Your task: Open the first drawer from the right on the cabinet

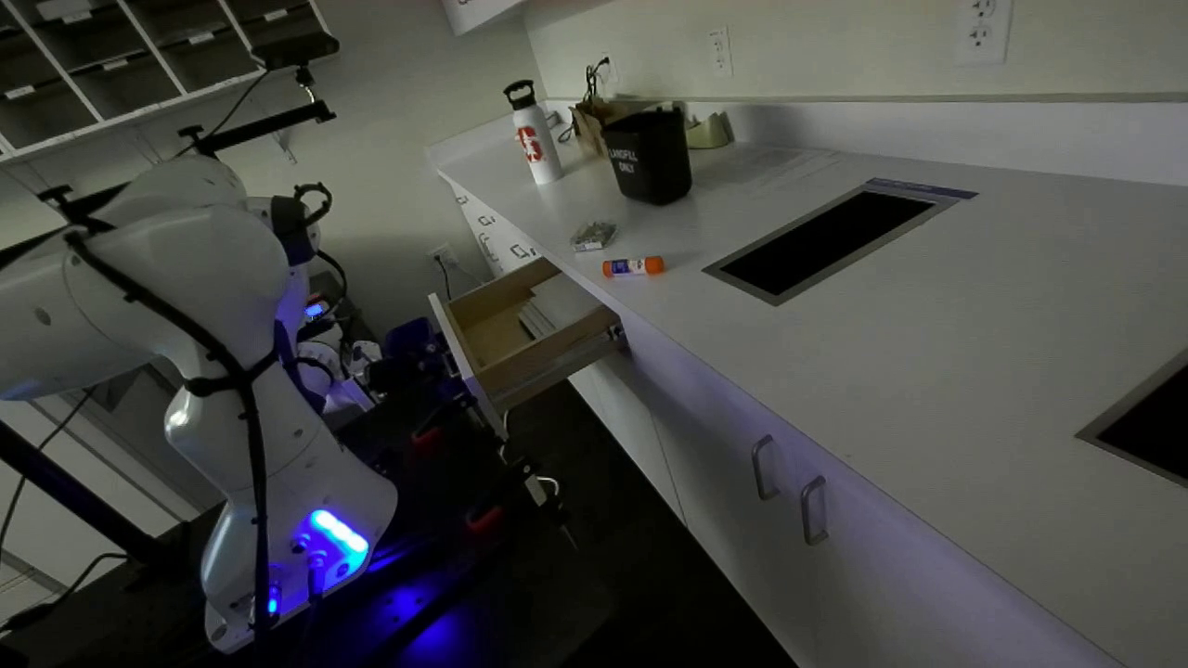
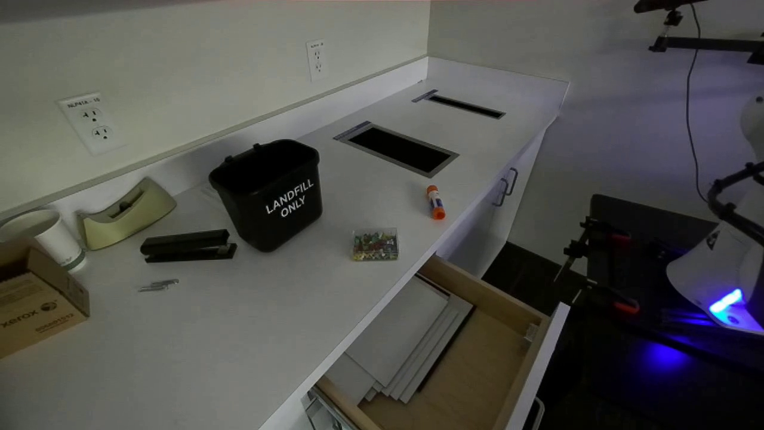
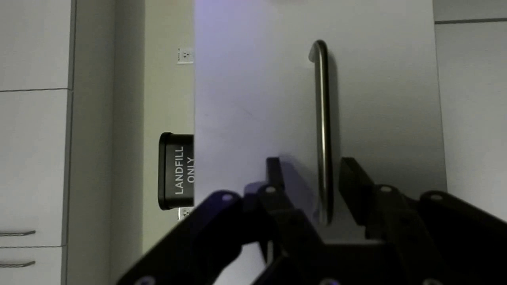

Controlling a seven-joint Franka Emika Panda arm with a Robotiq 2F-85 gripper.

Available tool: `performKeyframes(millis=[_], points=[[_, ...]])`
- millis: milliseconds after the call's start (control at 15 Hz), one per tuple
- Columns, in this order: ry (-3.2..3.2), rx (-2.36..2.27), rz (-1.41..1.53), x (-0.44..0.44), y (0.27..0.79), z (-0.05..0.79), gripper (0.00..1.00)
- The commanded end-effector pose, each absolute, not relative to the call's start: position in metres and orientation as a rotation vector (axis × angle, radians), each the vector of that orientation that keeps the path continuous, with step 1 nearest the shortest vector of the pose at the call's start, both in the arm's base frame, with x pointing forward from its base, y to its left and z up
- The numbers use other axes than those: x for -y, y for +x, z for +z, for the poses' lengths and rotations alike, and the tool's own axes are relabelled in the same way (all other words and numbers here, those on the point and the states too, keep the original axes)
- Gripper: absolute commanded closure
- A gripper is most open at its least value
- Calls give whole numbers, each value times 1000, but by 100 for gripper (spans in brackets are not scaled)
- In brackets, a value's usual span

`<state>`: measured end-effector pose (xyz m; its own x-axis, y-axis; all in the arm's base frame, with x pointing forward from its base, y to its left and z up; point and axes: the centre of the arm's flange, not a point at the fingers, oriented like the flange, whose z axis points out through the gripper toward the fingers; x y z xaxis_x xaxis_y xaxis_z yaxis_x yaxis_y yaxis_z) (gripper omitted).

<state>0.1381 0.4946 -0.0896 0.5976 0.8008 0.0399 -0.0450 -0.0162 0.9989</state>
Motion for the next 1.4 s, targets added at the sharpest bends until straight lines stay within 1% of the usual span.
performKeyframes(millis=[0, 200, 267, 400, 600, 1000, 1333], points=[[1550, -724, 692, -503, 125, -38, 27], [1645, -816, 662, -510, 108, 9, 5], [1676, -845, 657, -510, 104, 25, 0], [1730, -887, 649, -505, 92, 60, 0], [1826, -923, 680, -495, 94, 101, 0], [1983, -896, 723, -462, 122, 170, 0], [2089, -712, 720, -409, 139, 232, 0]])
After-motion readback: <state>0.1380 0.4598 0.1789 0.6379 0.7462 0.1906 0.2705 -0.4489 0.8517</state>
